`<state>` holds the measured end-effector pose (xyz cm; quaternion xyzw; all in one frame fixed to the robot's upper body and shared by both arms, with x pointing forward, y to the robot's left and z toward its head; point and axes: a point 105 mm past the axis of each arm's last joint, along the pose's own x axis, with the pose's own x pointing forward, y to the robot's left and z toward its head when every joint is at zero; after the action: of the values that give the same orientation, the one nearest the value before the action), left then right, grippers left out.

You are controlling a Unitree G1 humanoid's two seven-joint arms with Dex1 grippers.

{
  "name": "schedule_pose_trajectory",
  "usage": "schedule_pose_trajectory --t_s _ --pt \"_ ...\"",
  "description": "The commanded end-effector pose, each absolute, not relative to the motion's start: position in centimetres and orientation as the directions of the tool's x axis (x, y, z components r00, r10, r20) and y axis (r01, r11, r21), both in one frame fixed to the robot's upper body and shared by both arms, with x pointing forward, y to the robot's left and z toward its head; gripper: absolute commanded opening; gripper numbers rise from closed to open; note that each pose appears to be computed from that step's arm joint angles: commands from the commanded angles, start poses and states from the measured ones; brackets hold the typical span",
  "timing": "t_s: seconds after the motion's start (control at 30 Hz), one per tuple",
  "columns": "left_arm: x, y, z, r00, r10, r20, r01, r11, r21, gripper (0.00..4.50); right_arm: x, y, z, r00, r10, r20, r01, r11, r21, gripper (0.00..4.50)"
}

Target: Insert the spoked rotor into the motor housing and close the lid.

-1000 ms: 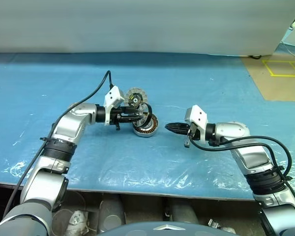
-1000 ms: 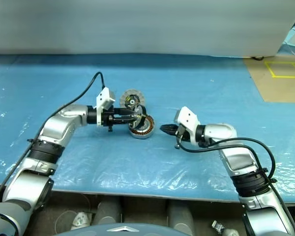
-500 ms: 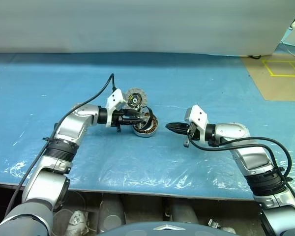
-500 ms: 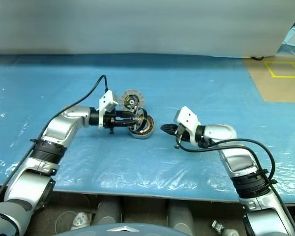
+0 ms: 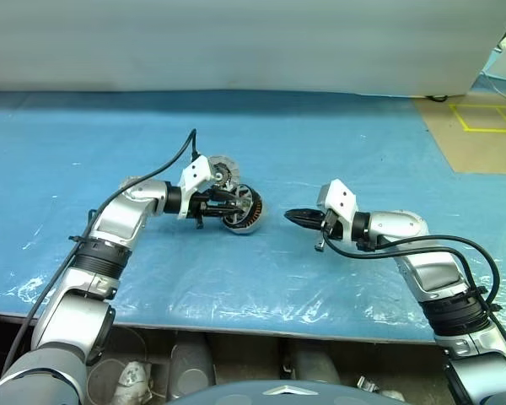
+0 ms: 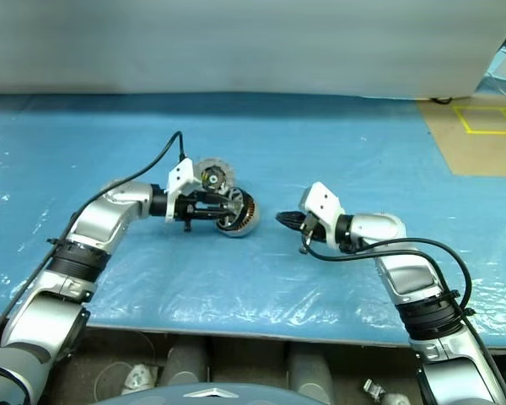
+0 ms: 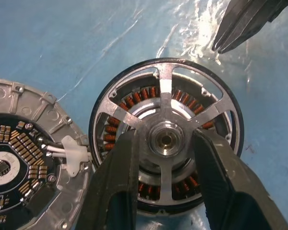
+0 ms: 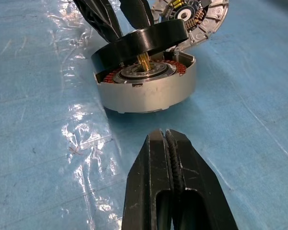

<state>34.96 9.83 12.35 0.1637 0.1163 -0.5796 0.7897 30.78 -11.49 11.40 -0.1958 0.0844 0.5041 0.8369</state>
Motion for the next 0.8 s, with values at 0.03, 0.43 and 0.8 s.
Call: schedule_pose_trajectory --t_s 0.03,0.43,0.8 --pt "35.0 10.1 11.6 0.303 -0.857 -0.417 0.953 0.275 0.126 1.38 30.9 -11.7 12.2 0.492 0.815 -0.307 -0.866 0.42 -0.272 0.0" --pt "35.3 9.1 12.9 0.316 -0.881 -0.352 0.949 0.297 0.109 3.19 31.0 -11.7 11.9 0.488 0.814 -0.314 -0.867 0.412 -0.279 0.0" --pt "34.1 7.8 14.1 0.318 -0.924 -0.212 0.947 0.321 0.021 3.44 31.0 -11.2 12.2 0.484 0.823 -0.298 -0.868 0.407 -0.285 0.0"
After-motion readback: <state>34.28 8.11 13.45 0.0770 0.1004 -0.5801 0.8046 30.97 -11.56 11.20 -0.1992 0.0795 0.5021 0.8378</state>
